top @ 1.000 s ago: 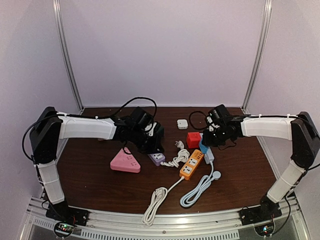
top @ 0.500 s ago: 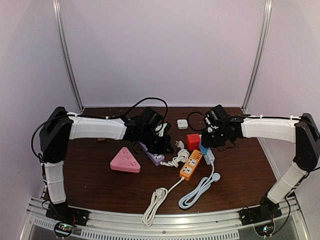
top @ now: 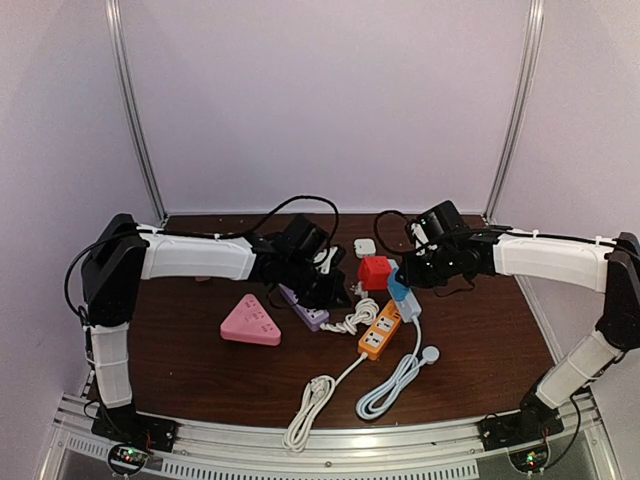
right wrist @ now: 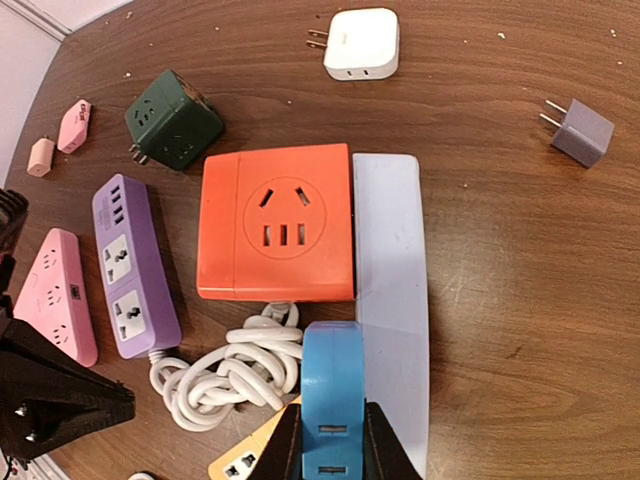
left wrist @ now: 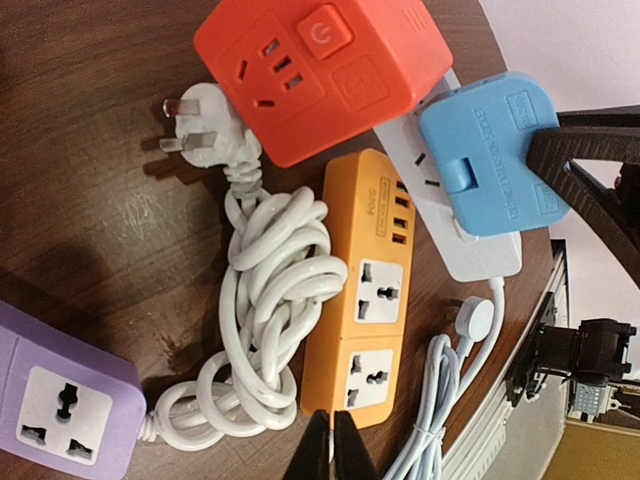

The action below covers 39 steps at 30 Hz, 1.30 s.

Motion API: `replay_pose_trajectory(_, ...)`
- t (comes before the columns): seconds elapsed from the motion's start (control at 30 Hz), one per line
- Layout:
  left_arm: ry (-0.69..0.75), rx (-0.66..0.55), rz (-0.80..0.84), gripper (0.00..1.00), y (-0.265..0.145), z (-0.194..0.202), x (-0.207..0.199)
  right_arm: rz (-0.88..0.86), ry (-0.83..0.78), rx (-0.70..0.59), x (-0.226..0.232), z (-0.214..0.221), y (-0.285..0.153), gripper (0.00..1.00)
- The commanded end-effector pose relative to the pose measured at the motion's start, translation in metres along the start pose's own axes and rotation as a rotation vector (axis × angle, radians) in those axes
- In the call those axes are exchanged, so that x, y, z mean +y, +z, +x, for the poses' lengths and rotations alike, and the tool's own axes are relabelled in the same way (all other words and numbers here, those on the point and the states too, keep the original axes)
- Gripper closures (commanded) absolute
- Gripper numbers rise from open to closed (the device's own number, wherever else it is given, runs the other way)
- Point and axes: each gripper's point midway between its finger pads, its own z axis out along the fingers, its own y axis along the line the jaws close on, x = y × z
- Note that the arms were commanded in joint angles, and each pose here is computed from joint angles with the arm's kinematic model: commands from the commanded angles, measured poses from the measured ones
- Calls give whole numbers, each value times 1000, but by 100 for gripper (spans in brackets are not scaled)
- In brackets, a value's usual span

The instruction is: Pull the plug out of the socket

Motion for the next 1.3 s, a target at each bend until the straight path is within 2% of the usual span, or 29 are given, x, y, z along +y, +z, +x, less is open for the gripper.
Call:
replay_pose_trajectory(0.0, 24, -75, 8, 95, -11, -20, -9, -181, 18, -84, 38, -21, -12, 97)
replay_pose_trajectory(0.17, -7, -139, 10, 92, -28, -31, -3, -269, 21, -77, 59, -15, -10, 97)
replay_pose_trajectory(0.4, -91, -189, -6, 91, -47, -32, 20, -369, 40, -33, 91, 2, 6, 96)
replay_pose_trajectory(0.6, -98, -169, -11, 91, -49, -22, 29, -352, 21, -16, 106, 15, 20, 96)
replay_pose_trajectory(0.67, -98, -162, -1, 91, -50, -20, 28, -342, 4, -12, 110, 18, 24, 94)
replay_pose_trajectory(0.9, -112, -146, 27, 91, -49, -15, 26, -370, -24, 4, 129, 23, 26, 75)
replay_pose_trajectory(1.0, -124, -147, 36, 88, -50, -13, 25, -380, -22, -3, 133, 21, 20, 70)
replay_pose_trajectory(1.27, -144, -149, 23, 83, -56, -6, 29, -365, -38, -10, 132, 21, 13, 65)
